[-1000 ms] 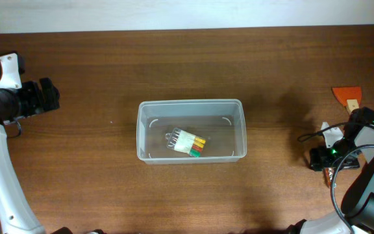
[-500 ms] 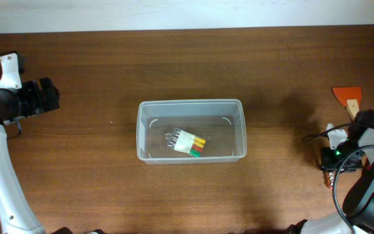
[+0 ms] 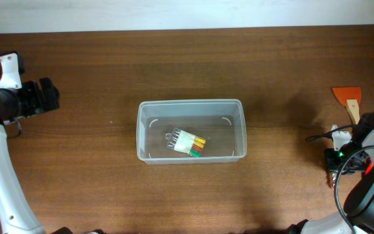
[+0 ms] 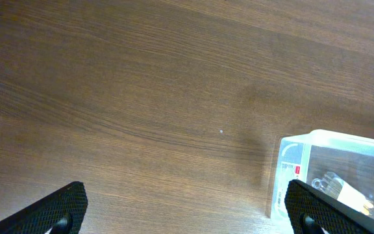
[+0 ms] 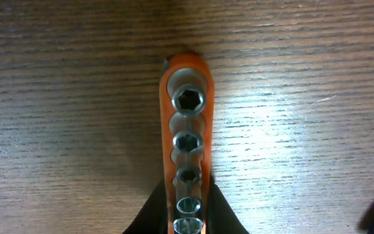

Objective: Pack container
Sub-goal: 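Lift the socket rail and carry it left over the container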

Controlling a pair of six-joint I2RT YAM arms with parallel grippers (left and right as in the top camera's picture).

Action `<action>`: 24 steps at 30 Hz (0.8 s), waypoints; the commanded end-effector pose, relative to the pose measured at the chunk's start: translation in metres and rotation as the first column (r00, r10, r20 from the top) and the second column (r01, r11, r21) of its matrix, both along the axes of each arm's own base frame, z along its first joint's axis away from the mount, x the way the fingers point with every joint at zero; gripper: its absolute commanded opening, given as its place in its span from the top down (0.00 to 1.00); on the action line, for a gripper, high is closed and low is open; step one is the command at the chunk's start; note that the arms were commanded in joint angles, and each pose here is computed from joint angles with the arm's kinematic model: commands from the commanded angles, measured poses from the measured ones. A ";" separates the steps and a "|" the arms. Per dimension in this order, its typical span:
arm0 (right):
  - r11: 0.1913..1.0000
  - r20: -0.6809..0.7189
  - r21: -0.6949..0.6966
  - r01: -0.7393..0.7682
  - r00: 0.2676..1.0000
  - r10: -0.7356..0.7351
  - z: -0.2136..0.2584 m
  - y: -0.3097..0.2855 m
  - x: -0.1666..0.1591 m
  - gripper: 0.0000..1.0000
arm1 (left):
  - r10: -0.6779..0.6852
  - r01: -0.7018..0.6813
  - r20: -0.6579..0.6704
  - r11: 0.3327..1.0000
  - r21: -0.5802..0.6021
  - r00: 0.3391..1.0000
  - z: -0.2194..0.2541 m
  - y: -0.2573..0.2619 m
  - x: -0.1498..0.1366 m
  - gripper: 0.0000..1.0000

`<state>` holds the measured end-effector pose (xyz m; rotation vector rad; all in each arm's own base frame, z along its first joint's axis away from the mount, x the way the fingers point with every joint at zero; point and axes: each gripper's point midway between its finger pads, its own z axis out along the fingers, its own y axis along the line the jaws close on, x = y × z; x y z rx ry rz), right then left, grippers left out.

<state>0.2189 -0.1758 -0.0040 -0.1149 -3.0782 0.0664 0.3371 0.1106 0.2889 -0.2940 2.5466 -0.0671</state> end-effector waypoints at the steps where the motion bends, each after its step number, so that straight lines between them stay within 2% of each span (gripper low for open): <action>1: 1.000 0.001 0.013 0.006 1.000 -0.006 -0.004 0.000 0.000 0.88 | 0.005 -0.005 0.022 1.000 -0.005 1.000 0.007 0.000 0.002 0.01; 5: 0.999 0.037 0.005 0.035 0.999 -0.035 0.002 -0.004 0.012 0.89 | 0.005 -0.005 0.022 1.000 -0.005 1.000 0.007 0.000 0.002 0.01; 7: 1.000 0.067 -0.007 0.025 0.997 -0.025 0.016 -0.006 0.029 0.92 | 0.005 -0.005 0.022 1.000 -0.005 1.000 0.007 0.000 0.002 0.01; 10: 0.999 0.090 -0.022 -0.025 0.996 0.027 0.035 -0.001 0.051 0.96 | 0.005 -0.005 0.022 1.000 -0.005 1.000 0.007 0.000 0.002 0.01; 16: 0.983 0.141 -0.057 -0.173 0.974 0.179 0.083 0.030 0.101 0.96 | 0.005 -0.005 0.022 1.000 -0.005 1.000 0.007 0.000 0.002 0.01; 20: 0.948 0.188 -0.089 -0.306 0.929 0.318 0.120 0.071 0.136 0.96 | 0.005 -0.005 0.022 1.000 -0.005 1.000 0.007 0.000 0.002 0.01; 24: 0.877 0.276 -0.151 -0.456 0.833 0.480 0.163 0.131 0.175 0.96 | 0.005 -0.005 0.022 1.000 -0.005 1.000 0.007 0.000 0.002 0.01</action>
